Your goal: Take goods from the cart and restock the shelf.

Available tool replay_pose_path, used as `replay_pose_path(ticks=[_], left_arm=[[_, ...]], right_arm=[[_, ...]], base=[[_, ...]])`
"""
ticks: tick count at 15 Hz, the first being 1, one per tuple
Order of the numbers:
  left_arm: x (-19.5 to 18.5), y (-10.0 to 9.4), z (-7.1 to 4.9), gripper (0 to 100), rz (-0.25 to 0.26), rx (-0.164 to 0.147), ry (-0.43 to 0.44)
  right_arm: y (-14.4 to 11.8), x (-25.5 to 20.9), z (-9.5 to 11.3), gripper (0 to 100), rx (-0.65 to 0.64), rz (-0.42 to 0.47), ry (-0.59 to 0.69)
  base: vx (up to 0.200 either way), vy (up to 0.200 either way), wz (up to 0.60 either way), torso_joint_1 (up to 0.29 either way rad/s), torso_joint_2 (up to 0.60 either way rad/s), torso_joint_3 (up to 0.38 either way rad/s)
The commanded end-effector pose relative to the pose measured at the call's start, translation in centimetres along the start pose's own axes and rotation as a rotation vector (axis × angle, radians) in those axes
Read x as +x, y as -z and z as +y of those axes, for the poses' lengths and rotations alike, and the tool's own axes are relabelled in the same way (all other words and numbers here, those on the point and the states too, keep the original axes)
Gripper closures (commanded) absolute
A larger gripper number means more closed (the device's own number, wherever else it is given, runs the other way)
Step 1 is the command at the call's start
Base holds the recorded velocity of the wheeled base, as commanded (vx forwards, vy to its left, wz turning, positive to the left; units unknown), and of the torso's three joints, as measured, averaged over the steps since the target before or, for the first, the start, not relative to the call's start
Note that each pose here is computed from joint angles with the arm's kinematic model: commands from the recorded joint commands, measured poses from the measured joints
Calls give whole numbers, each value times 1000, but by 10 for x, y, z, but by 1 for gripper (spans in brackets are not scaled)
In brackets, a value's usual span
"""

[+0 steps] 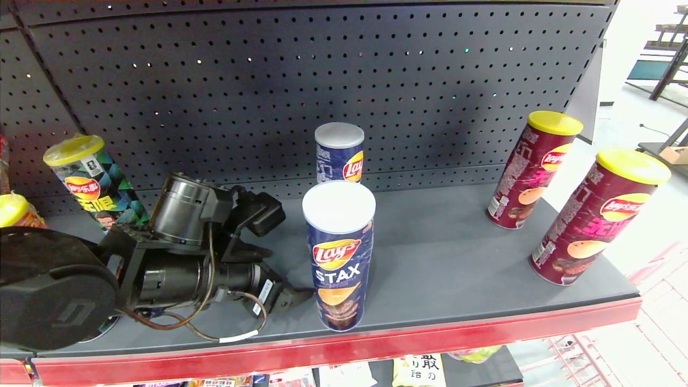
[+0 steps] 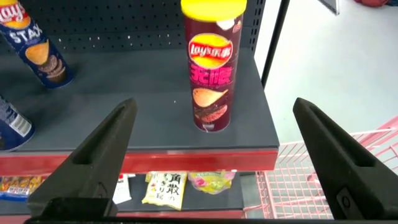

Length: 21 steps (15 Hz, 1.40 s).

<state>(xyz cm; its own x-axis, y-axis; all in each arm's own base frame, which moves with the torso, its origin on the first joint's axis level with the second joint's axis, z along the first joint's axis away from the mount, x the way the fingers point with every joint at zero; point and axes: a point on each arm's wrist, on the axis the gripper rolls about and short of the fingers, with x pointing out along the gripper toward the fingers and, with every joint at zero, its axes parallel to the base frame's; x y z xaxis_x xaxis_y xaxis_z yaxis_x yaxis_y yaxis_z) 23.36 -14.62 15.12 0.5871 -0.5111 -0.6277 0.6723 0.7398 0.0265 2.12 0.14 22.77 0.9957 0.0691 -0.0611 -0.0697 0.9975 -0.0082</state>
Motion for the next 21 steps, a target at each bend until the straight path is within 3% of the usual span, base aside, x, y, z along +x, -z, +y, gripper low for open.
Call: replay_pose_path(ticks=[1,4,6,7,8,9,11,15,16,17,18,19,21], left_arm=[[-15,2,5,0,-26,-12,-24],[-45,19,1,0,-52,-16,-37],[-86,45,-13,0,-104,9,-36],[-107,53,-19,0,-140,21,-38],[-107,53,-19,0,-140,21,-38],[-142,62,-26,0,-179,27,-62],[-176,78,-32,0,-248,47,-118],[-221,112,-43,0,-359,88,-144],[-222,113,-43,0,-363,90,-145],[-238,131,-48,0,-405,120,-158],[-244,143,-51,0,-417,124,-166],[-248,152,-53,0,-416,120,-183],[-253,168,-56,0,-399,75,-313]], right_arm=[[3,0,0,0,-1,5,-1],[8,0,0,0,-2,20,-6],[19,1,1,0,-5,46,-37],[27,-2,1,0,-3,53,-67],[27,-2,1,0,-3,53,-67],[43,-6,2,0,-5,66,-89],[58,-15,1,0,-11,53,-84],[73,-24,1,0,-9,21,-98],[73,-24,1,0,-9,21,-100],[77,-27,1,0,-8,7,-121],[80,-29,1,0,-8,-1,-130],[83,-31,1,0,-8,-9,-135],[96,-35,1,0,-8,-27,-136]], base=[[0,0,0,0,0,0],[0,0,0,0,0,0],[0,0,0,0,0,0],[0,0,0,0,0,0],[0,0,0,0,0,0],[0,0,0,0,0,0],[0,0,0,0,0,0],[0,0,0,0,0,0],[0,0,0,0,0,0],[0,0,0,0,0,0],[0,0,0,0,0,0],[0,0,0,0,0,0],[0,0,0,0,0,0]])
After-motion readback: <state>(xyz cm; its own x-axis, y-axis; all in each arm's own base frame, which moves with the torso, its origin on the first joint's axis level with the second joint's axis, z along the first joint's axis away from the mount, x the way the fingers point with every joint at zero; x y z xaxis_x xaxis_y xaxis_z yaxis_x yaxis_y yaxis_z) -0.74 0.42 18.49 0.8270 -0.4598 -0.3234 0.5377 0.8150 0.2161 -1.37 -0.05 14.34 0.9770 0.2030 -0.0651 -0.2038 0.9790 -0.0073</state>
